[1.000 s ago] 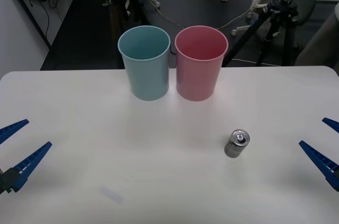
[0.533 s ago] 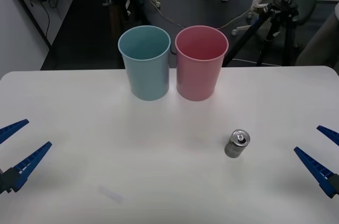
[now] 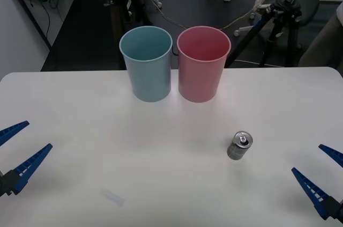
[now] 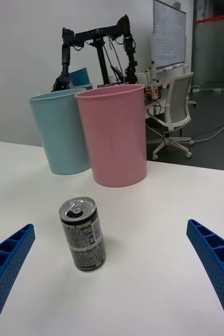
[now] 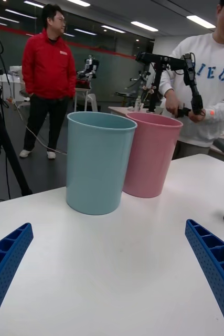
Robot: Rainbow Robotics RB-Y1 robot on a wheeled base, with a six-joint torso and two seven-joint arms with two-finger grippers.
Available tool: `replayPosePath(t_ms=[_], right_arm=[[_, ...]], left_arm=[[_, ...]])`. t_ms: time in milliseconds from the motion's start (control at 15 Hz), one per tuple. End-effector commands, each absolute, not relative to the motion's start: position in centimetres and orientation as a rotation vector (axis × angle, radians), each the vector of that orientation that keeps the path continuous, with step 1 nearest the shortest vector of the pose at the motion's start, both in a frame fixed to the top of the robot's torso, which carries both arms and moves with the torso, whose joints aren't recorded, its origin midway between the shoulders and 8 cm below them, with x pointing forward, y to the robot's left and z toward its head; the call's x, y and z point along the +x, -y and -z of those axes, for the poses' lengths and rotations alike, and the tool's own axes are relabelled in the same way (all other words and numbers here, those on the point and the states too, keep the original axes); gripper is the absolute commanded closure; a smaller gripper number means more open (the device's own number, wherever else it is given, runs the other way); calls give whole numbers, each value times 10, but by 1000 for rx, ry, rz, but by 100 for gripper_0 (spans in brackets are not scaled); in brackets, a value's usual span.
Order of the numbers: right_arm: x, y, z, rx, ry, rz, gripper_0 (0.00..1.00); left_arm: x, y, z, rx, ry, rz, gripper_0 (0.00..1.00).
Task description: Grasp the object on the table and drop it into the matching bin: aluminum can to the light blue bin, PET bottle to the pink bin.
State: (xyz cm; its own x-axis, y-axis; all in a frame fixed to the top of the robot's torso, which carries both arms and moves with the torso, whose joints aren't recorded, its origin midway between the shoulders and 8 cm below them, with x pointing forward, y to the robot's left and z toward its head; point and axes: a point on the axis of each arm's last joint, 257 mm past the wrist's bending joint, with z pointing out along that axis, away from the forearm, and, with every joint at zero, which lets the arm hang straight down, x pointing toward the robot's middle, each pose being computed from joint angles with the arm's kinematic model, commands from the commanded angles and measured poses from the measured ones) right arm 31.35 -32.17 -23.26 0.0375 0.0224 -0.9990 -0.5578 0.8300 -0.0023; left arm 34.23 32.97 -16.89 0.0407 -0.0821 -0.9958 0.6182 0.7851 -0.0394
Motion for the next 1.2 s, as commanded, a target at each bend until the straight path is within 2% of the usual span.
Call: replayPosePath(t_ms=[67,467,1200], right_arm=[[312,317,253,-473,-1477,-442,0],[315,297,290,-530,-1472,-411,0],[371,250,301,-555,-1481,-382,0]], left_arm=[[342,-330,169,465,-1441,567,0],[342,-330,169,465,-1441,567,0],[342,-330,169,465,-1441,567,0]])
